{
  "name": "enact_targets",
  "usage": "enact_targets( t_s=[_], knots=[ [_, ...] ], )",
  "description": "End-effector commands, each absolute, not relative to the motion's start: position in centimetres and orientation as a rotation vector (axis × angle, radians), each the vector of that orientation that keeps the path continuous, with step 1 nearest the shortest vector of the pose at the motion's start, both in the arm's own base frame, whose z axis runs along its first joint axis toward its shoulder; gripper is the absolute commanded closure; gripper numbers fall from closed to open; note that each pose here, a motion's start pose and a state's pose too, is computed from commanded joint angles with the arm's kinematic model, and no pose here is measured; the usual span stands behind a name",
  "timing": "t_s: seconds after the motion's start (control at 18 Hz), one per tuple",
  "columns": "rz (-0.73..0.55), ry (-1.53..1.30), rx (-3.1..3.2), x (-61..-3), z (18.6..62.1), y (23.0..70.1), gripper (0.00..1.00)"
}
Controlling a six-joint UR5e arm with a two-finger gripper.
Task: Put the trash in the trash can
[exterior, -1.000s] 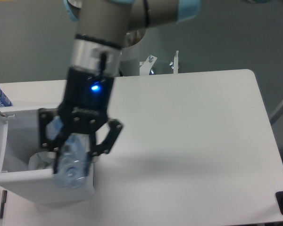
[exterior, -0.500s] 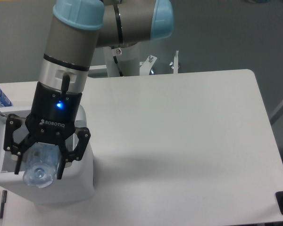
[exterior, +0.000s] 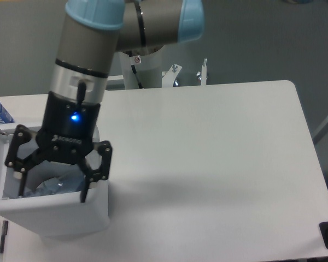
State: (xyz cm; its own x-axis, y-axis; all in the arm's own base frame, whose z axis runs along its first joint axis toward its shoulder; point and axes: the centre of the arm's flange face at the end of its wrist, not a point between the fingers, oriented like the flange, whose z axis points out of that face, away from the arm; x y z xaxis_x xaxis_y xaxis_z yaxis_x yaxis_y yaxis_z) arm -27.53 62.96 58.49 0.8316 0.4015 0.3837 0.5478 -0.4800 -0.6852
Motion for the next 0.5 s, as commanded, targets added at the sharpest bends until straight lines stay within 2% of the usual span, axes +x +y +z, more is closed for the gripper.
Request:
enact_targets(
  t_s=[0.28, 0.5],
  knots=[
    [-0.16, -0.754, -2.104, -31.4, 59.3, 61.0, 0.0],
    [0.037, -0.791, -2.115, -34.6, 59.7, 59.3, 0.0]
  ],
)
